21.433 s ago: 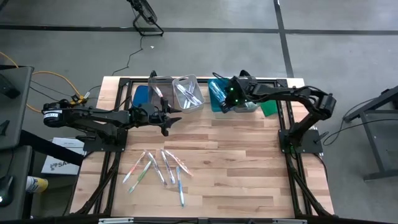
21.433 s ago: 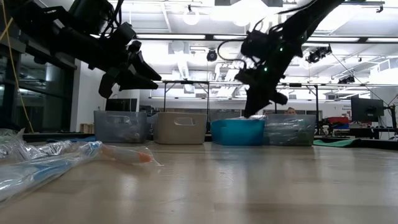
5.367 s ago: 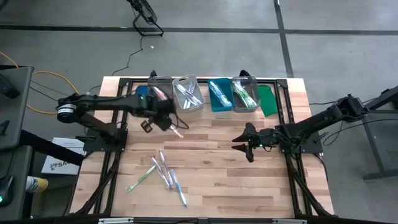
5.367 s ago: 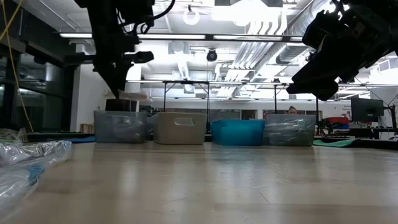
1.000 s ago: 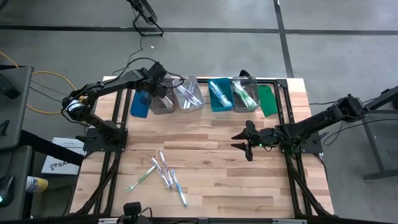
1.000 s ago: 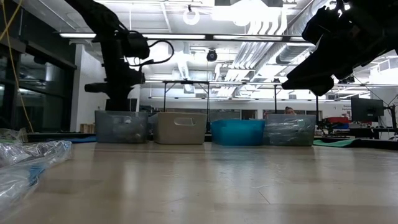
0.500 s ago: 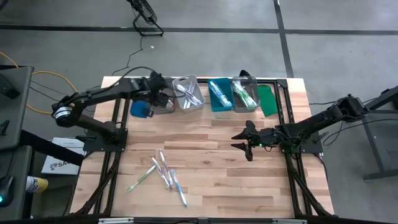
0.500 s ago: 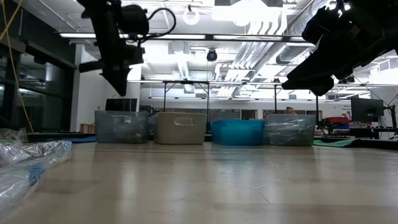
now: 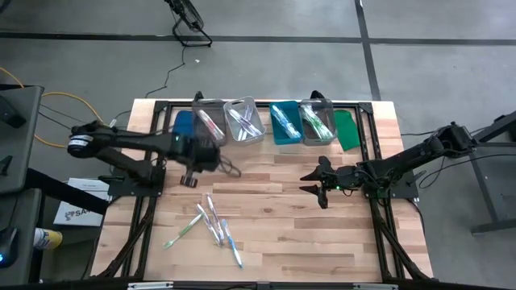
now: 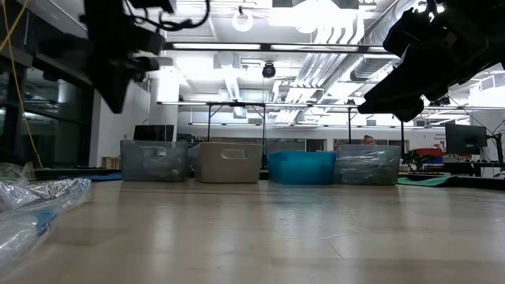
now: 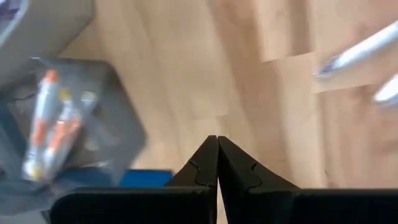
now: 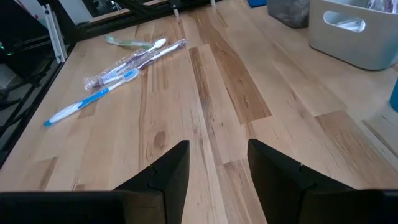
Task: Pick & Place Toothbrushes
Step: Put the green toothbrush into the right black bin
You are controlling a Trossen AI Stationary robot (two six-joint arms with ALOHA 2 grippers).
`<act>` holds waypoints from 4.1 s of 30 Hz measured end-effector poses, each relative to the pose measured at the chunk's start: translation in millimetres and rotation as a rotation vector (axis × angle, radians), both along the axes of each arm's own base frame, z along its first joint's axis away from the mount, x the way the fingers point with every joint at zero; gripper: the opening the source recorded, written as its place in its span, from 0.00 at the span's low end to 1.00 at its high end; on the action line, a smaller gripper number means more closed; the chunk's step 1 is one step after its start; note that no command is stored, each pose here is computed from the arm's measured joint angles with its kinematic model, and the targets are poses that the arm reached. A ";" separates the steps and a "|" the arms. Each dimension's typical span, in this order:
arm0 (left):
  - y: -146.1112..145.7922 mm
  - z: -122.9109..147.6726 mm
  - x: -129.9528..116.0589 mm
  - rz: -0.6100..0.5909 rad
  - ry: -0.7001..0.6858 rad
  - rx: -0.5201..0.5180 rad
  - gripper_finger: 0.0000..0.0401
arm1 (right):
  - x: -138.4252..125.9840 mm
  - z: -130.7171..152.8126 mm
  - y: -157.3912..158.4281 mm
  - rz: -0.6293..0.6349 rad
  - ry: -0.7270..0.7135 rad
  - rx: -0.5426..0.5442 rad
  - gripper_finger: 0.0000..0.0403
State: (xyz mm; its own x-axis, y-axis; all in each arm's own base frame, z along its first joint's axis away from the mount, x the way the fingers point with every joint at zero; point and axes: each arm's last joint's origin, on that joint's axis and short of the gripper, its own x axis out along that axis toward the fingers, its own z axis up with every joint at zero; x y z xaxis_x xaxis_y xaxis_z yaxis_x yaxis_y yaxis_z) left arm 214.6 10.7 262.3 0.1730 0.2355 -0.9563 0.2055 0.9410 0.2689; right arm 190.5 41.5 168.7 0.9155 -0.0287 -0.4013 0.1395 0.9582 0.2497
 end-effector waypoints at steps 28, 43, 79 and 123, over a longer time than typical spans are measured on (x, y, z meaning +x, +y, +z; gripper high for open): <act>-172.2 -27.0 -32.7 0.435 -0.146 -0.282 0.38 | 0.1 0.1 0.1 0.017 0.000 -0.027 0.39; -193.8 -75.6 -16.7 0.608 -0.015 -0.217 0.48 | 1.7 -0.2 -5.4 0.058 0.010 0.051 0.39; -190.3 -110.6 -29.2 0.552 0.061 -0.294 0.04 | 3.1 -0.3 -13.1 0.050 0.012 0.061 0.39; -62.7 3.0 66.9 -0.023 -0.675 0.057 0.04 | 3.2 -0.1 -14.0 0.020 0.007 0.045 0.39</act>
State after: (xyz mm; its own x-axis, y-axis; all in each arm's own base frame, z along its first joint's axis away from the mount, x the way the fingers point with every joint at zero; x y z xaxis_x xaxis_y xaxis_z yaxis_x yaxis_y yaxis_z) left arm 281.4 -51.9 265.2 0.7336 0.2713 -0.6231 -0.0053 0.9191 0.3939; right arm 193.8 27.5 168.6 0.9127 0.0079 -0.4085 0.1221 0.9488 0.2914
